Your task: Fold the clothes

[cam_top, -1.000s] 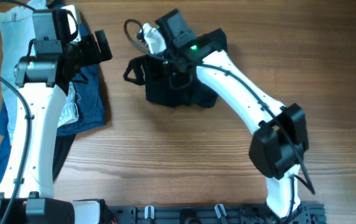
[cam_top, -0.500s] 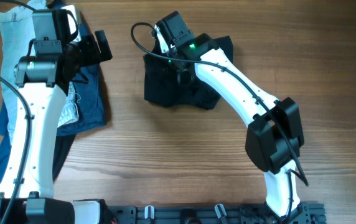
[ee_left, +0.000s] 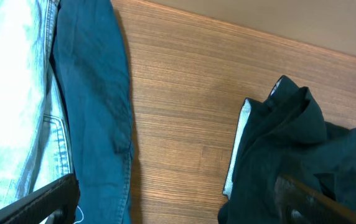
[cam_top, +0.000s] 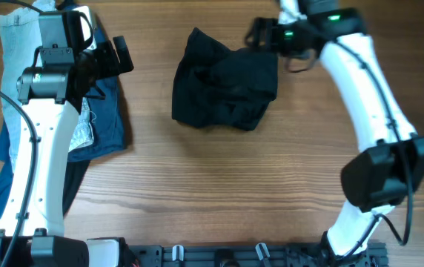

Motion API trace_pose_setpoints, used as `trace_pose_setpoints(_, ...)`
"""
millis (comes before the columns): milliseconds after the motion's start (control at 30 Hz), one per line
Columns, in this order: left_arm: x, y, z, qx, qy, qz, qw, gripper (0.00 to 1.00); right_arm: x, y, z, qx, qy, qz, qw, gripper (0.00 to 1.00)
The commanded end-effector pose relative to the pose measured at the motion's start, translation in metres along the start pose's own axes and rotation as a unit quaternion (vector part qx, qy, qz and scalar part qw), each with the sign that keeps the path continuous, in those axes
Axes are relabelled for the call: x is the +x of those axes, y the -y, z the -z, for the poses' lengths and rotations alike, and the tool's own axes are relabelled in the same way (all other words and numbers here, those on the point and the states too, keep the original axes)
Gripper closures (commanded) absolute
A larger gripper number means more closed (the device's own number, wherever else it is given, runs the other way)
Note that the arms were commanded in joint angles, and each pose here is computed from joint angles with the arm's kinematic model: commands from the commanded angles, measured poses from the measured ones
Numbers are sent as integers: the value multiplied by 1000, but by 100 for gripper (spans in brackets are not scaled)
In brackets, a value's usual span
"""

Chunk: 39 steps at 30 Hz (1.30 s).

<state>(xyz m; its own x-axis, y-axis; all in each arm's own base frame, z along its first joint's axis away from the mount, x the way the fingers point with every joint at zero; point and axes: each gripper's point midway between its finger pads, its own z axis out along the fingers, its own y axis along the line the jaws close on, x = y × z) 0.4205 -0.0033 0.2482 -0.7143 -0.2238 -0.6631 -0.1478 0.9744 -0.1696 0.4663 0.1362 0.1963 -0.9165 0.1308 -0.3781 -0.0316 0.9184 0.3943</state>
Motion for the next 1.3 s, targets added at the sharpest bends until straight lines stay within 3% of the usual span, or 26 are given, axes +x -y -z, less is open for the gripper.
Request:
trace_pose_setpoints(0,-1,-3,-2,-6,1,6,1000,0,31,28,-24,-14,-77,-65,995,0)
trace_pose_setpoints(233,-1,-3,-2,-6,0,6,1000,0,66,51,-77,-35,-102,-117,987,2)
trace_pose_setpoints(367,0,-3,-2,-7,-2,6,1000,0,80,50,-97,-66,-104,-136,983,18)
trace_pose_setpoints(400,0,-3,-2,-7,-2,6,1000,0,83,49,-101,-73,-105,-139,982,24)
trace_pose_setpoints(500,0,-3,-2,-7,-1,6,1000,0,81,45,-104,-83,-96,-134,983,64)
trace_pose_setpoints(567,0,-3,-2,-7,-1,6,1000,0,74,37,-103,-108,-87,-126,982,96)
trace_pose_setpoints(700,0,-3,-2,-7,-1,6,1000,0,32,-7,-82,-199,-32,-71,977,96)
trace_pose_setpoints(867,-3,-2,-2,-5,5,5,1000,0,-9,-79,-53,-252,34,7,967,96)
trace_pose_setpoints(1067,-5,-2,-2,-4,10,5,1000,0,13,-136,-90,-222,45,21,974,95)
trace_pose_setpoints(1267,-5,-2,-2,-4,9,6,1000,0,13,-131,-131,-198,62,23,978,93)
